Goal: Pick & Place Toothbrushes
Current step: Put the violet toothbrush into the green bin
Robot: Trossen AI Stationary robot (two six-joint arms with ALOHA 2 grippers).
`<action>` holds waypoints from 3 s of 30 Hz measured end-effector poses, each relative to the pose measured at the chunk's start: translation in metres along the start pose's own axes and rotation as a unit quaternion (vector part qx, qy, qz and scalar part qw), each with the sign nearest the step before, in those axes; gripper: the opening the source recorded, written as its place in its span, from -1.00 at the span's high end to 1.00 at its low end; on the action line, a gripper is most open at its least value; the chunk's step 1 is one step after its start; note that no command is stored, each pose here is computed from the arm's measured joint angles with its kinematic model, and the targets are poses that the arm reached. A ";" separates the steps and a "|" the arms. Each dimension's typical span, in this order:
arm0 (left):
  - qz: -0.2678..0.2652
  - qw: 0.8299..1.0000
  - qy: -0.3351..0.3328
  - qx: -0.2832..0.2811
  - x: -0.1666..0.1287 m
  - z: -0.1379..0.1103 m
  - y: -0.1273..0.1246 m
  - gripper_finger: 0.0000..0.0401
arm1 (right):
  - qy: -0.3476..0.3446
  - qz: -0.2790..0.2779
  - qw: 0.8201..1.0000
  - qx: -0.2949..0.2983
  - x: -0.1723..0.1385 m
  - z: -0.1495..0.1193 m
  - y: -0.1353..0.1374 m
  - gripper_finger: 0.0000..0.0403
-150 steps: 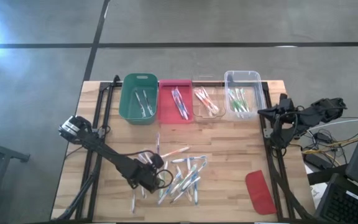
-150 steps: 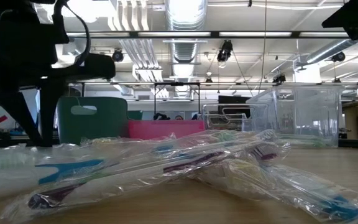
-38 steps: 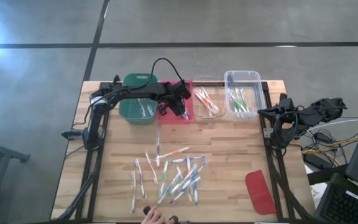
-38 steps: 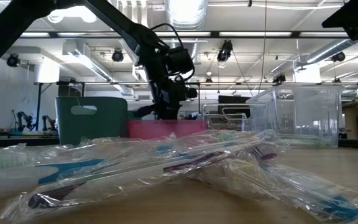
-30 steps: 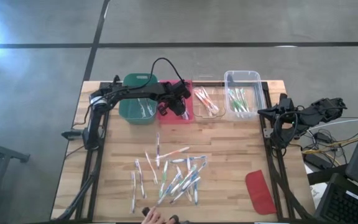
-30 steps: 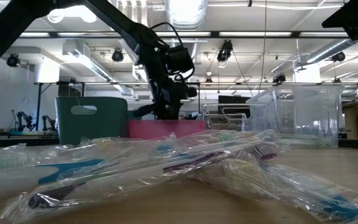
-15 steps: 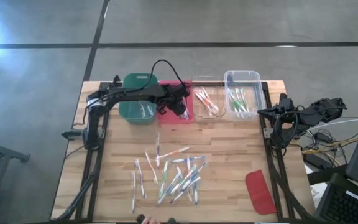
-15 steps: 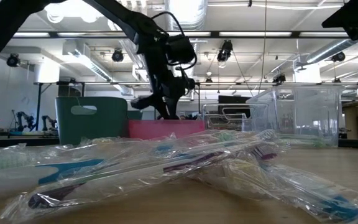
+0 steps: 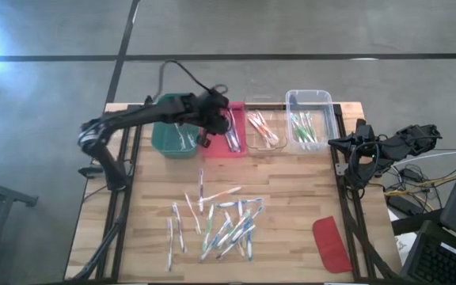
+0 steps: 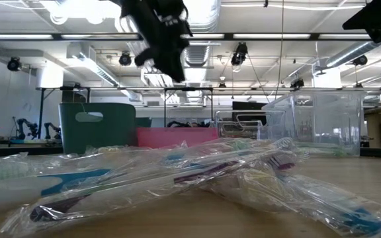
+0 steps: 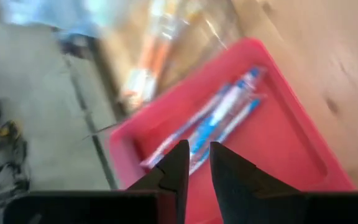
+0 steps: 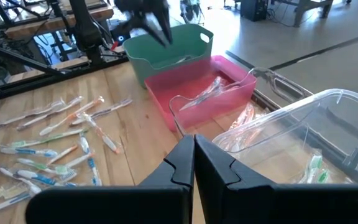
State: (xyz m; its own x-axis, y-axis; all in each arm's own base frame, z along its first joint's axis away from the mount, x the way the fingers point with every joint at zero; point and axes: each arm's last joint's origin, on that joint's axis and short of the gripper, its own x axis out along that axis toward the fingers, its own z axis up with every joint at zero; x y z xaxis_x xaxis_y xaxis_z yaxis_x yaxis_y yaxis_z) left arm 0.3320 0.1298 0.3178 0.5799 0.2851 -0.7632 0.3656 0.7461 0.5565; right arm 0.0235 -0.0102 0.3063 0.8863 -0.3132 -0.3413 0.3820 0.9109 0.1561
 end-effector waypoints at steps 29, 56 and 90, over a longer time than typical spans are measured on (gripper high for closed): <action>0.057 0.930 -0.075 -0.354 -0.168 -0.029 -0.028 0.64 | 0.000 0.000 1.000 0.000 0.000 0.000 0.000 0.96; -0.077 0.983 0.026 -0.167 -0.147 -0.024 -0.077 0.65 | 0.000 0.000 1.000 0.000 0.000 0.000 0.000 0.96; -0.155 0.957 0.017 -0.243 -0.102 0.024 -0.245 0.84 | 0.000 0.000 1.000 0.000 0.000 0.000 0.000 0.96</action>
State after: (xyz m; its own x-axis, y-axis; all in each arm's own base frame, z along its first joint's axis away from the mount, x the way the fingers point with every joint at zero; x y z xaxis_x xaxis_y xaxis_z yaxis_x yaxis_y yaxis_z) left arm 0.2010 -0.0962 0.2670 0.4704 0.0182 -0.8822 0.1295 0.9875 0.0894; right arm 0.0234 -0.0102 0.3063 0.8865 -0.3127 -0.3410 0.3815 0.9110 0.1564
